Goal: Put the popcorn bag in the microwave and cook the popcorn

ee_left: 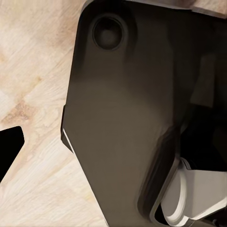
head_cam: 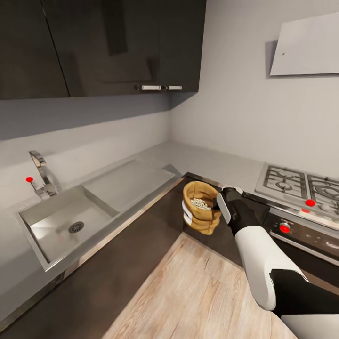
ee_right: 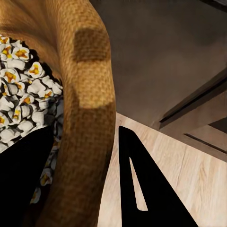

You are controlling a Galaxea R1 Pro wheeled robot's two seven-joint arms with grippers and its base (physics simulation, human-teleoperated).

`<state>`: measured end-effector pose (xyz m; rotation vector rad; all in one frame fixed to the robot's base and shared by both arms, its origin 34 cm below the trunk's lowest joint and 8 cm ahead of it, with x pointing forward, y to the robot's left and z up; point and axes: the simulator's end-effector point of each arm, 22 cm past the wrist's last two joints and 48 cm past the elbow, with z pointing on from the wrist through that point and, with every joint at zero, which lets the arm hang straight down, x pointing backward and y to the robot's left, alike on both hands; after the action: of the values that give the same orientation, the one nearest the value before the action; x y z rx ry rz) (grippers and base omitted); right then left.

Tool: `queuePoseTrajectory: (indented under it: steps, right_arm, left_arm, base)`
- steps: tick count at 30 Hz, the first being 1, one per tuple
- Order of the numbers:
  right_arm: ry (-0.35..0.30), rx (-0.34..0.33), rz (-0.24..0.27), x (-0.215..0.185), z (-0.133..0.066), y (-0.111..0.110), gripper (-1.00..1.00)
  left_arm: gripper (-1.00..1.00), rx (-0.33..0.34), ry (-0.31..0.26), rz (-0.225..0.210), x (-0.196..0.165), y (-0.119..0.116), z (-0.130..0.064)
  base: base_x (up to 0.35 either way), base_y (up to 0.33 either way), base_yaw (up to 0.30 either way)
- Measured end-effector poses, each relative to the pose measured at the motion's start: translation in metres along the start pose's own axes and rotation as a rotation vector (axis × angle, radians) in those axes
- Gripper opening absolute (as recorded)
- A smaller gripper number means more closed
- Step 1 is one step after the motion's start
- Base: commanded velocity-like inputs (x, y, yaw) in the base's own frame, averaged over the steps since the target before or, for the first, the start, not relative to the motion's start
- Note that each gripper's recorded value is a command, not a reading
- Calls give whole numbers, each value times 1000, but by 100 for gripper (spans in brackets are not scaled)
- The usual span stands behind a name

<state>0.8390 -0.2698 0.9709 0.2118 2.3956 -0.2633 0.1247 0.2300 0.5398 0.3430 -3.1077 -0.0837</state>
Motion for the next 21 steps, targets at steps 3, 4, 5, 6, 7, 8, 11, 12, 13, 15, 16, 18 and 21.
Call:
queuePoseTrajectory:
  steps: [3, 4, 5, 6, 7, 8, 11, 12, 13, 15, 16, 18, 21]
  right_arm:
    - [24, 4, -11, 9, 3, -1, -100]
    - [28, 5, -14, 12, 4, -1, -100]
    - [35, 4, -16, 14, 5, 0, -100]
    - [41, 4, -19, 17, 5, 1, -100]
    - [49, 4, -23, 21, 7, 1, -100]
    - [54, 5, -25, 24, 8, 1, -100]
    - [57, 5, -27, 25, 7, 2, -100]
    - [62, 5, -28, 27, 8, 1, -100]
    - [71, 6, -32, 31, 9, 1, -100]
    - [84, 9, -38, 37, 10, 1, -100]
    - [92, 8, -41, 41, 11, 2, -100]
    - [101, 9, -46, 45, 11, 2, -100]
    - [101, 11, -46, 44, 10, 0, -100]
  left_arm:
    - [100, 0, -5, -1, -2, 0, 0]
    - [100, 0, -7, -1, -3, 0, 0]
    - [100, 0, -8, -2, -3, 0, 0]
    - [100, 1, -10, -2, -4, 0, 0]
    - [100, 1, -11, -2, -5, -1, 0]
    - [100, 1, -13, -2, -5, -1, 0]
    - [100, 2, -18, -2, -7, -1, 0]
    - [100, 3, -20, -2, -8, -1, 0]
    - [100, 3, -21, -3, -8, -2, 0]
    - [100, 4, -24, -3, -10, -2, 0]
    - [100, 4, -26, -3, -10, -2, 0]
    - [100, 5, -29, -3, -11, -2, 0]
    - [100, 7, -33, -3, -13, -3, 0]
  base:
    - [0, 0, 0]
    - [0, 0, 0]
    - [0, 0, 0]
    - [0, 0, 0]
    - [0, 0, 0]
    - [0, 0, 0]
    - [0, 0, 0]
    - [0, 0, 0]
    - [0, 0, 0]
    - [0, 0, 0]
    - [0, 0, 0]
    - [0, 0, 0]
    - [0, 0, 0]
